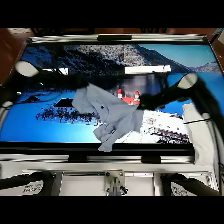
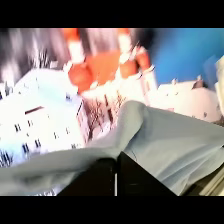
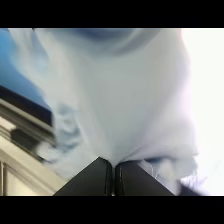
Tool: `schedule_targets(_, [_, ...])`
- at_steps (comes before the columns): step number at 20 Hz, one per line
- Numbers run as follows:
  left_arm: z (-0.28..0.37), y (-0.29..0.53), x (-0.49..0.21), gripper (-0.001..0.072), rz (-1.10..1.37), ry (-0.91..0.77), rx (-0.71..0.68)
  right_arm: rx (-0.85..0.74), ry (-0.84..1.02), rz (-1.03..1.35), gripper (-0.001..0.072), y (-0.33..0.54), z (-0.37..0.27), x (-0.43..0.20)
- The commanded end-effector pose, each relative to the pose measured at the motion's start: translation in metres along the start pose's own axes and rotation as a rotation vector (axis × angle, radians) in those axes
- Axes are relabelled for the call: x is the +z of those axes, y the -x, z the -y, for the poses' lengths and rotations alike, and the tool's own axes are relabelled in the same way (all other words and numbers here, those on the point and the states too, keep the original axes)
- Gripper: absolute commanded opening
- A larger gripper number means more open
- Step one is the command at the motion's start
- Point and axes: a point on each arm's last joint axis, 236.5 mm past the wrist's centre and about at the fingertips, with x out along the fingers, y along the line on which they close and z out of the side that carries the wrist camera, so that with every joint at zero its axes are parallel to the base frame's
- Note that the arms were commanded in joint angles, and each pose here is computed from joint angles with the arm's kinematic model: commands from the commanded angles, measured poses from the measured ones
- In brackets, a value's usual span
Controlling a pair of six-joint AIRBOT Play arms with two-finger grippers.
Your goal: Fold the shirts.
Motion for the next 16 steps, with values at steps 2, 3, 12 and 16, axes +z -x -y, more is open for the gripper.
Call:
schedule_targets(2, [0.13,0.196,0.122,0.003,0.525,-0.393,0.036,-0.063,0.39,0.682,0.0064,0.215,-0.126,0.084])
schedule_targets(3, [0.162,0.245,0.134,0.0031,0.653,-0.456,0.053,-0.068,0.448,0.832,0.0064,0.266,-0.156,0.081])
schedule_targets(12, [0.208,0.348,0.066,0.0031,0.702,-0.479,0.242,-0.037,0.565,1.127,0.0064,0.383,-0.233,-0.007])
schedule_targets(16, [0.155,0.305,0.016,0.0031,0.38,-0.386,0.323,-0.182,0.522,1.121,0.0065,0.377,-0.196,0.027])
